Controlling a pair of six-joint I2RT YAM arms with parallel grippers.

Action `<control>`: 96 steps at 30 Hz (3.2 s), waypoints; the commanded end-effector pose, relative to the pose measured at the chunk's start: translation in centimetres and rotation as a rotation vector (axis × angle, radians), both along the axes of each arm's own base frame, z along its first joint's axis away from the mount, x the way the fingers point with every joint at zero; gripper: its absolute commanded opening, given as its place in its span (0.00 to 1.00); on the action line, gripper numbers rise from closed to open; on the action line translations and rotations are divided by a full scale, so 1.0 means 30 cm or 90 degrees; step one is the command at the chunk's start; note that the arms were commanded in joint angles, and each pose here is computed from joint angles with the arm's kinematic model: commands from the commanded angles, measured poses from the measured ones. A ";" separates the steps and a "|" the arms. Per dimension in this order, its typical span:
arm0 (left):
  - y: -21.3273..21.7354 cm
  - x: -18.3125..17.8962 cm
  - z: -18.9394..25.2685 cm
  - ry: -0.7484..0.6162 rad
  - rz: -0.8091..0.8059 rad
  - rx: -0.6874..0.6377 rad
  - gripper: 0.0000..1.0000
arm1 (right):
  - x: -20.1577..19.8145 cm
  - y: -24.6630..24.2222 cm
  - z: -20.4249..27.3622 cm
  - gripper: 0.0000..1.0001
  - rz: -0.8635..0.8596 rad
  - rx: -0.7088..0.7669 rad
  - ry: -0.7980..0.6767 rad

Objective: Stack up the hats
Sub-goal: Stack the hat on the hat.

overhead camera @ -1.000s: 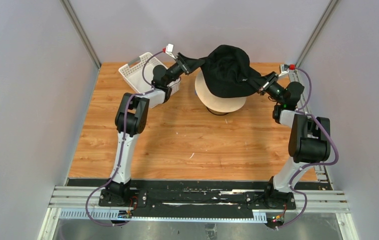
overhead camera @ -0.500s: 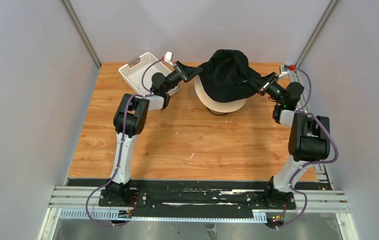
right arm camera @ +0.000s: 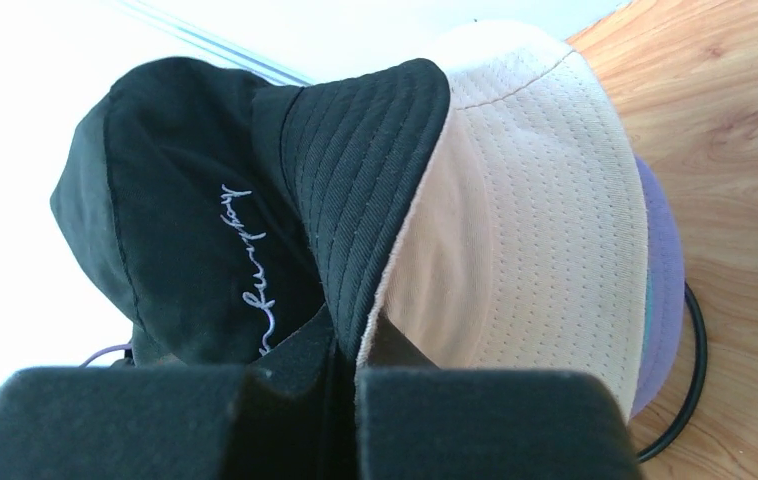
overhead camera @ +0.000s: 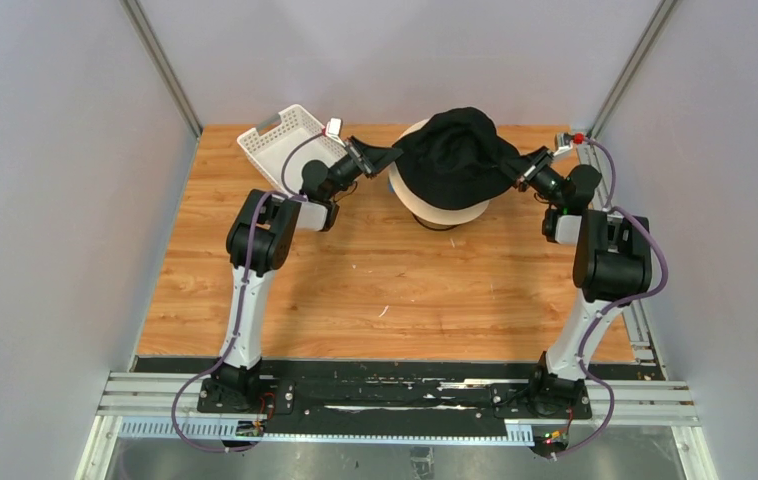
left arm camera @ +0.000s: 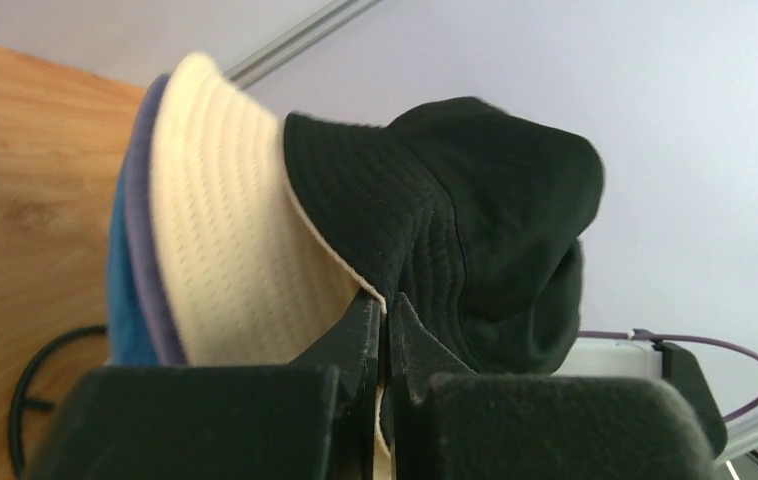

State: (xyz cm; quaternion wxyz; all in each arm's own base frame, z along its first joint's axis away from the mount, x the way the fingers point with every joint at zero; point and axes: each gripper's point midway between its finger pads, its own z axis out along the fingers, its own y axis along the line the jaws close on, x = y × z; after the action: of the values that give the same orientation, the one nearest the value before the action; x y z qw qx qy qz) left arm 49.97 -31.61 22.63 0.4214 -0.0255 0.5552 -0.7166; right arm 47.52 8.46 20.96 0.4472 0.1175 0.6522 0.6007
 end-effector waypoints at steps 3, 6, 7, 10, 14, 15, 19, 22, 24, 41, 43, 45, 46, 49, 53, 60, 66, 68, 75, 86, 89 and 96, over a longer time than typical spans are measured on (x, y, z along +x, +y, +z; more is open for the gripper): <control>0.023 -0.016 -0.088 0.020 0.043 0.064 0.00 | 0.028 -0.060 -0.060 0.01 -0.043 -0.030 0.010; 0.033 -0.018 -0.151 0.049 0.060 0.101 0.00 | 0.029 -0.059 -0.088 0.01 -0.058 -0.074 0.035; 0.036 -0.018 -0.170 0.056 0.066 0.113 0.00 | 0.031 -0.058 -0.098 0.01 -0.065 -0.100 0.042; 0.040 -0.010 -0.213 0.074 0.080 0.147 0.00 | 0.031 -0.049 -0.155 0.01 -0.083 -0.176 0.088; 0.048 -0.003 -0.260 0.098 0.089 0.173 0.00 | 0.031 -0.053 -0.202 0.01 -0.098 -0.225 0.132; 0.050 -0.002 -0.260 0.097 0.092 0.173 0.00 | 0.034 -0.058 -0.213 0.01 -0.102 -0.245 0.138; 0.042 -0.004 -0.245 0.096 0.084 0.166 0.00 | 0.027 -0.057 -0.244 0.01 -0.127 -0.356 0.172; 0.042 -0.008 -0.226 0.091 0.082 0.162 0.00 | 0.027 -0.045 -0.232 0.01 -0.143 -0.444 0.172; 0.042 -0.013 -0.227 0.091 0.082 0.169 0.00 | 0.026 -0.037 -0.224 0.00 -0.152 -0.503 0.174; 0.056 -0.043 -0.380 0.156 0.100 0.243 0.00 | -0.009 0.033 -0.424 0.01 -0.116 -0.890 0.283; 0.060 -0.050 -0.400 0.167 0.103 0.248 0.00 | -0.015 0.031 -0.441 0.01 -0.108 -0.895 0.293; 0.064 -0.057 -0.419 0.177 0.105 0.252 0.00 | -0.020 0.030 -0.442 0.01 -0.104 -0.896 0.298; 0.067 -0.059 -0.428 0.183 0.105 0.254 0.00 | -0.025 0.032 -0.472 0.00 -0.091 -0.901 0.309; 0.075 -0.069 -0.451 0.197 0.109 0.260 0.00 | -0.035 0.034 -0.498 0.01 -0.075 -0.905 0.326; 0.085 -0.081 -0.459 0.207 0.115 0.271 0.00 | -0.039 0.050 -0.502 0.01 -0.056 -0.893 0.328; 0.123 -0.095 -0.503 0.232 0.142 0.330 0.00 | -0.063 0.110 -0.538 0.01 0.010 -0.852 0.340; 0.128 -0.112 -0.560 0.262 0.138 0.345 0.00 | -0.084 0.125 -0.585 0.01 0.040 -0.841 0.363; 0.131 -0.115 -0.571 0.268 0.139 0.350 0.00 | -0.084 0.129 -0.584 0.01 0.042 -0.838 0.362; 0.160 -0.127 -0.635 0.309 0.151 0.412 0.00 | -0.087 0.135 -0.537 0.01 0.037 -0.827 0.346; 0.200 -0.186 -0.730 0.374 0.177 0.534 0.00 | -0.085 0.150 -0.460 0.01 0.024 -0.807 0.311; 0.227 -0.193 -0.745 0.384 0.205 0.617 0.00 | -0.085 0.151 -0.460 0.01 0.023 -0.807 0.310; 0.249 -0.198 -0.760 0.395 0.234 0.721 0.00 | -0.085 0.147 -0.464 0.01 0.019 -0.810 0.312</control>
State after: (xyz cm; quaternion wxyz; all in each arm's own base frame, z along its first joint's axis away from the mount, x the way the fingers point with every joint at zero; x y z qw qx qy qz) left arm 50.34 -29.46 17.19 0.4800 -0.0920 0.7689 -0.4123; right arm 52.74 12.47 17.09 0.4541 -0.0200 0.8878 0.0725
